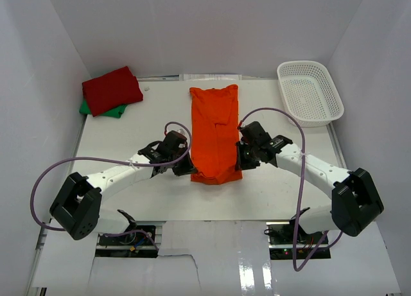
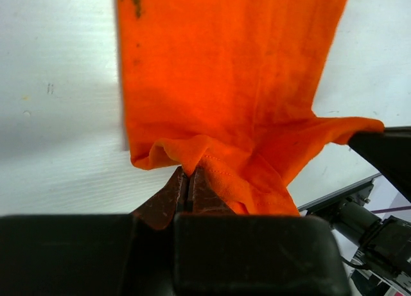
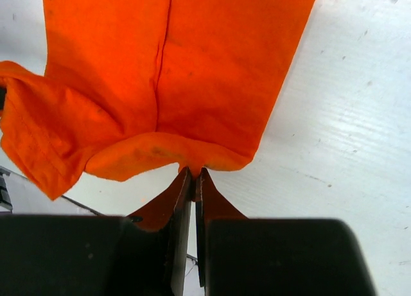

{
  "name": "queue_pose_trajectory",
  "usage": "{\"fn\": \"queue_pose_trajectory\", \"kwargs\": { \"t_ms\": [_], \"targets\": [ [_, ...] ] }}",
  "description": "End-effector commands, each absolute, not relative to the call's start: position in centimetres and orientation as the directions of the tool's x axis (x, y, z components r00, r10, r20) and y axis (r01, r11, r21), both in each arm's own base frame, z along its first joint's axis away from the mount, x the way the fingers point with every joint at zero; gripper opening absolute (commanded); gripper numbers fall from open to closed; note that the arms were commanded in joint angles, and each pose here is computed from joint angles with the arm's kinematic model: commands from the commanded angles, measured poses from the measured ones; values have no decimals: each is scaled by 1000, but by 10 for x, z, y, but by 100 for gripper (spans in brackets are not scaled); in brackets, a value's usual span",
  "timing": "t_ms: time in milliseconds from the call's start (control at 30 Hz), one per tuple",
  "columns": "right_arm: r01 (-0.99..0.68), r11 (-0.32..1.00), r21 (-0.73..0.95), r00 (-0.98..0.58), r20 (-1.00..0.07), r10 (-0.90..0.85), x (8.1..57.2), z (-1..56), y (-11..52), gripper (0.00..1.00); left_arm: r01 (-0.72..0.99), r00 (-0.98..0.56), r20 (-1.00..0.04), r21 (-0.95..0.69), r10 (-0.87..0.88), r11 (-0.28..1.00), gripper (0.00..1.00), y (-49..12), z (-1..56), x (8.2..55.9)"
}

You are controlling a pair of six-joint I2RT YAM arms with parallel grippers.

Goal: Fold and stack the t-shirts
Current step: Fold the folded rectangular tshirt in 1/3 of the way

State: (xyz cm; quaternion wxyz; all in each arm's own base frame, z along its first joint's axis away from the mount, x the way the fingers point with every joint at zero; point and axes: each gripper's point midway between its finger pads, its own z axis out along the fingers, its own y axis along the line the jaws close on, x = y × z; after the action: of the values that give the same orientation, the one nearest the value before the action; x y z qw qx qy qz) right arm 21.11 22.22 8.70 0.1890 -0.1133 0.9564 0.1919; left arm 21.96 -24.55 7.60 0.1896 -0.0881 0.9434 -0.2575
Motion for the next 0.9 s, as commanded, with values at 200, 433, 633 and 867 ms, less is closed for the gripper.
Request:
{"fn": "queue_pose_trajectory", "kwargs": {
  "t_ms": [200, 433, 633, 867],
  "targets": [
    [-311, 901, 302, -869, -474, -141, 253, 108, 220, 8, -12, -880, -391, -549, -269, 836, 0, -261, 123, 256],
    [-290, 914, 283, -864, -487, -124, 278, 109, 216, 8, -28, -864, -417, -521, -283, 853, 0, -252, 122, 285],
    [-274, 925, 265, -853, -511, -106, 303, 111, 214, 8, -47, -852, -429, -508, -299, 860, 0, -242, 113, 314],
    [-272, 927, 259, -845, -525, -101, 339, 110, 219, 8, -57, -835, -465, -457, -293, 888, 0, -236, 103, 354]
  ]
}}
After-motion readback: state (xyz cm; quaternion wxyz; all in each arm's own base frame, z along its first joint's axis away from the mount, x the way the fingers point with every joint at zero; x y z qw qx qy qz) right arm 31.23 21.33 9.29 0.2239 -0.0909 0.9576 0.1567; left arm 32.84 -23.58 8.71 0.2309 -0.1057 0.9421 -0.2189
